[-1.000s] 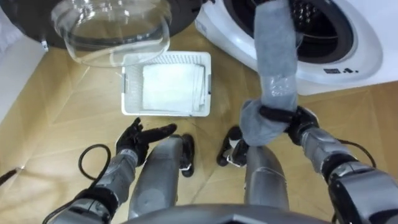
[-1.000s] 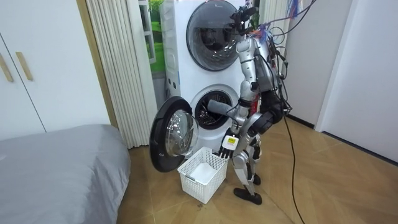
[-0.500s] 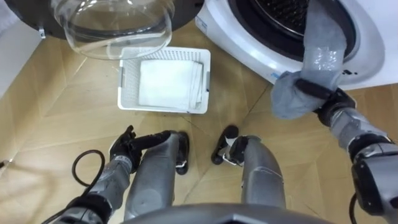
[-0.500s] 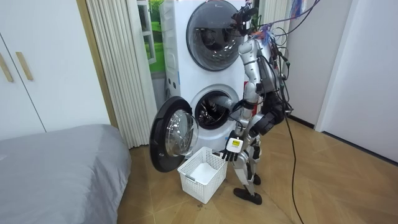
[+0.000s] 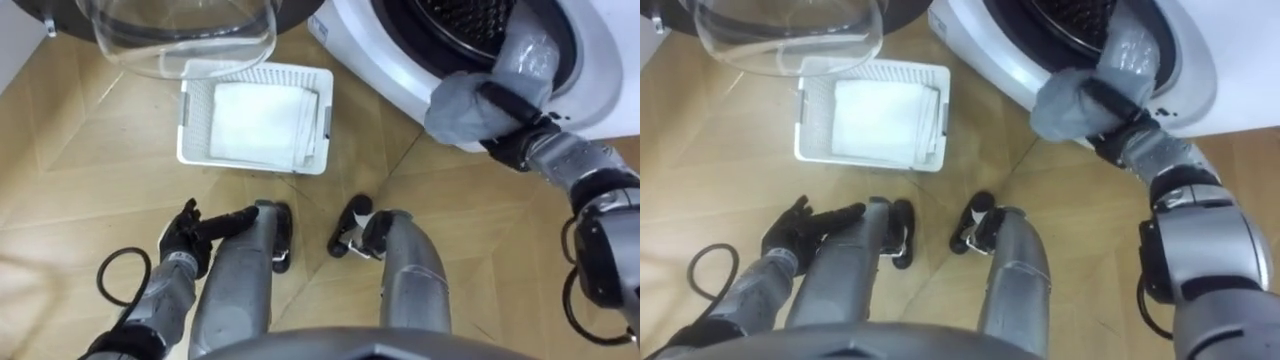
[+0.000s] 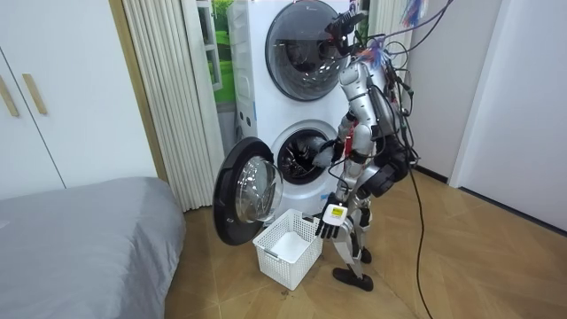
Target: Put towel into washing machine
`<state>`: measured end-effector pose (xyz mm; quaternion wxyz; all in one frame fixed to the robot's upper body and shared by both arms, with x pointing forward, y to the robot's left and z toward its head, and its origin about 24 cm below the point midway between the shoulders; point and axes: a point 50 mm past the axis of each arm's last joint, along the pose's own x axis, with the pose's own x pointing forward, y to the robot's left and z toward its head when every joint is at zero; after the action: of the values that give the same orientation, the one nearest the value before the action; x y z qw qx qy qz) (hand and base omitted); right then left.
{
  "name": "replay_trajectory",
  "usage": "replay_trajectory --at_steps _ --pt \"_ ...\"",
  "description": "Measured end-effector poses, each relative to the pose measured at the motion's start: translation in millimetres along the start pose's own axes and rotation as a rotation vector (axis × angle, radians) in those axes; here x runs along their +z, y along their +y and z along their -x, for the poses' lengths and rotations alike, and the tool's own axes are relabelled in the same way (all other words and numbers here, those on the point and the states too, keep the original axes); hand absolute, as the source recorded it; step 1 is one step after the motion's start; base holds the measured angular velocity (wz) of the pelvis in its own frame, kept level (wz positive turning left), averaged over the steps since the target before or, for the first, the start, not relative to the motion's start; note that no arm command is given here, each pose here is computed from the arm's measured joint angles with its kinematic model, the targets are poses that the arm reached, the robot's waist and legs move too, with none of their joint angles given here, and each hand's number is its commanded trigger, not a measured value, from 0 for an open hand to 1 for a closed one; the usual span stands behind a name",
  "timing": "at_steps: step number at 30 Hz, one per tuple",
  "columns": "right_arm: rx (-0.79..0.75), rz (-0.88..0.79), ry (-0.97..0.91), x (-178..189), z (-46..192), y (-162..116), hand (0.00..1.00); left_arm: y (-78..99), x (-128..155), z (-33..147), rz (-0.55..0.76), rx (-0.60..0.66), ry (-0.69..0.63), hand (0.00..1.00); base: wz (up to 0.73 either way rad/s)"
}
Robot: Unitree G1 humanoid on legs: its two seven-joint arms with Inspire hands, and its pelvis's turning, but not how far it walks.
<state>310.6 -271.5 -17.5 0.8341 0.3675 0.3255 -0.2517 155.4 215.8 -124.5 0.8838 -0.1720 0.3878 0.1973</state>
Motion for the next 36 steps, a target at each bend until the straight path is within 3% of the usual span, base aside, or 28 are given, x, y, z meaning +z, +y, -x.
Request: replay_trajectory --at_steps 4,13,29,36 --pt "0.05 -0.104 -0.005 20 8 34 0.0 10.0 3 0.5 0.036 0.083 -0.022 0.0 0.05" --pt "0.081 -0.399 -0.012 48 17 35 0.0 -6.3 -3 2.6 -0.006 0.062 -0.028 0.0 0.03" --pt "0.033 -0.436 -0.041 54 18 31 0.0 -13.5 -7 4.1 -0.01 0.03 -0.022 0.0 0.03" --pt "0.053 -0.448 -0.097 52 14 17 0.0 -24.6 -8 2.1 -0.045 -0.036 0.0 0.0 -0.03"
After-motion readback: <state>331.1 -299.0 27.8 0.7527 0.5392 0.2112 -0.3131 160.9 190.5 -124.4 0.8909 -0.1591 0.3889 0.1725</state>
